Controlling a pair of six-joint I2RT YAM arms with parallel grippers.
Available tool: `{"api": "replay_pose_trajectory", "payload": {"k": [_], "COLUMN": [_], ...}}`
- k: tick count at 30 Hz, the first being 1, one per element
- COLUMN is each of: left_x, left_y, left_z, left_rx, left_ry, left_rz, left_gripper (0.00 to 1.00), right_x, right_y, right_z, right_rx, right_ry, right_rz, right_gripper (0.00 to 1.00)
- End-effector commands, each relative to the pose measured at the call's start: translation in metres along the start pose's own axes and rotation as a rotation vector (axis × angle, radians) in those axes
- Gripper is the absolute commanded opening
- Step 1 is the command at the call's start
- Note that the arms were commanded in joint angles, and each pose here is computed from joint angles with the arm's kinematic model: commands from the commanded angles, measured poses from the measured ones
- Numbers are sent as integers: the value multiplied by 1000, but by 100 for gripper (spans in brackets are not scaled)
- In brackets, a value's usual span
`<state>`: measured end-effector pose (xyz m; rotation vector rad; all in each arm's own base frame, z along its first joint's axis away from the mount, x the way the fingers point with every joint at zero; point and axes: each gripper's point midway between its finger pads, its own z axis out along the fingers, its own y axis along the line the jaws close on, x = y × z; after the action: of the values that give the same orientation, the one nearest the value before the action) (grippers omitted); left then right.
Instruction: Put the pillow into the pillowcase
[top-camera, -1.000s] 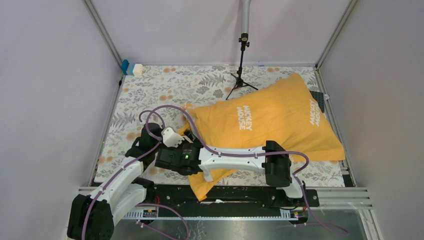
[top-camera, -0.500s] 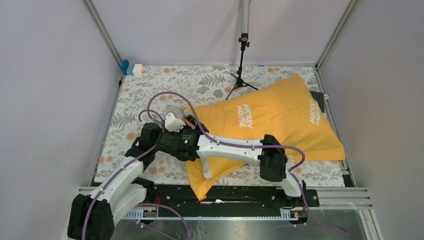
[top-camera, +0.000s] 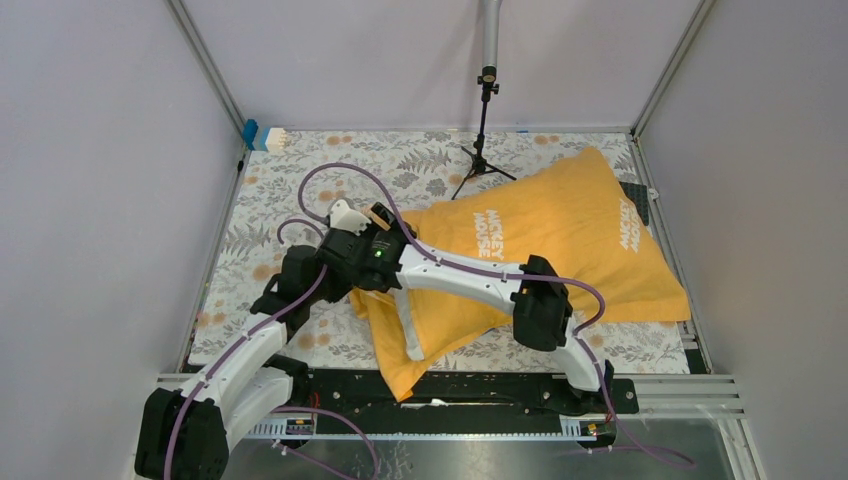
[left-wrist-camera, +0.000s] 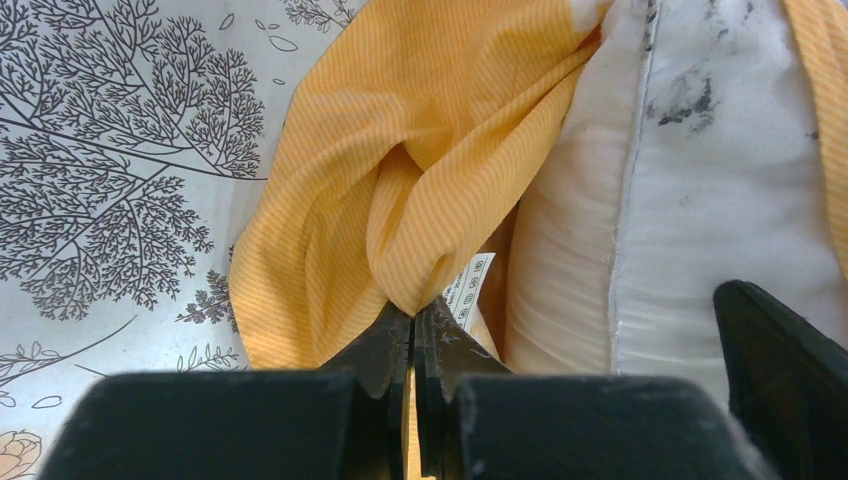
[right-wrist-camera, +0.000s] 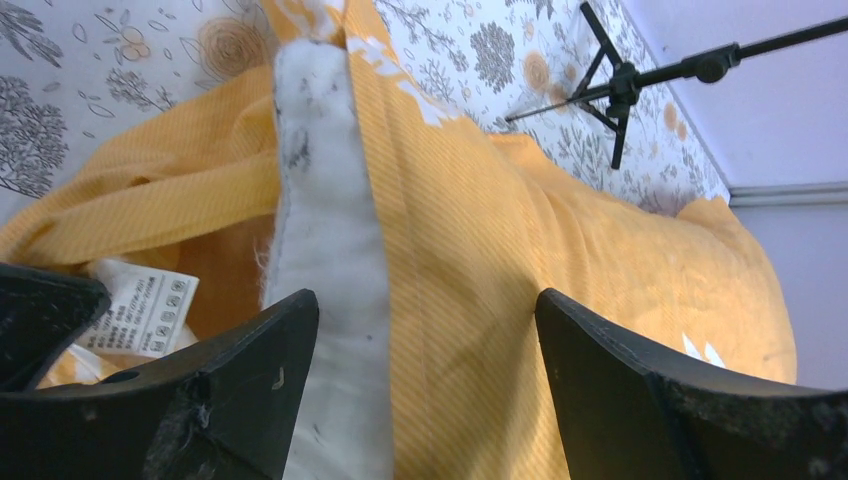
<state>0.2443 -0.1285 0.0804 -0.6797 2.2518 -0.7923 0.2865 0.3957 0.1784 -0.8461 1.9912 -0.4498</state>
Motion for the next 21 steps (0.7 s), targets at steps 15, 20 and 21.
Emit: {"api": "replay_pose_trajectory", "payload": {"k": [15, 20, 21], "left_x": [-37, -57, -62], "left_y": [-21, -27, -28], "left_z": [11, 26, 29], "left_rx": [33, 9, 6], "left_ry": [-82, -101, -110], "left_rz": [-58, -87, -93], "left_gripper": [0, 0, 0], "right_x": [3, 6, 6], "right_y": [6, -5, -8], "right_z": [43, 15, 8], "right_rx": [-116, -260, -308], "right_ry": [-20, -63, -77], "right_rz": [39, 163, 186], "right_gripper": [26, 0, 0]}}
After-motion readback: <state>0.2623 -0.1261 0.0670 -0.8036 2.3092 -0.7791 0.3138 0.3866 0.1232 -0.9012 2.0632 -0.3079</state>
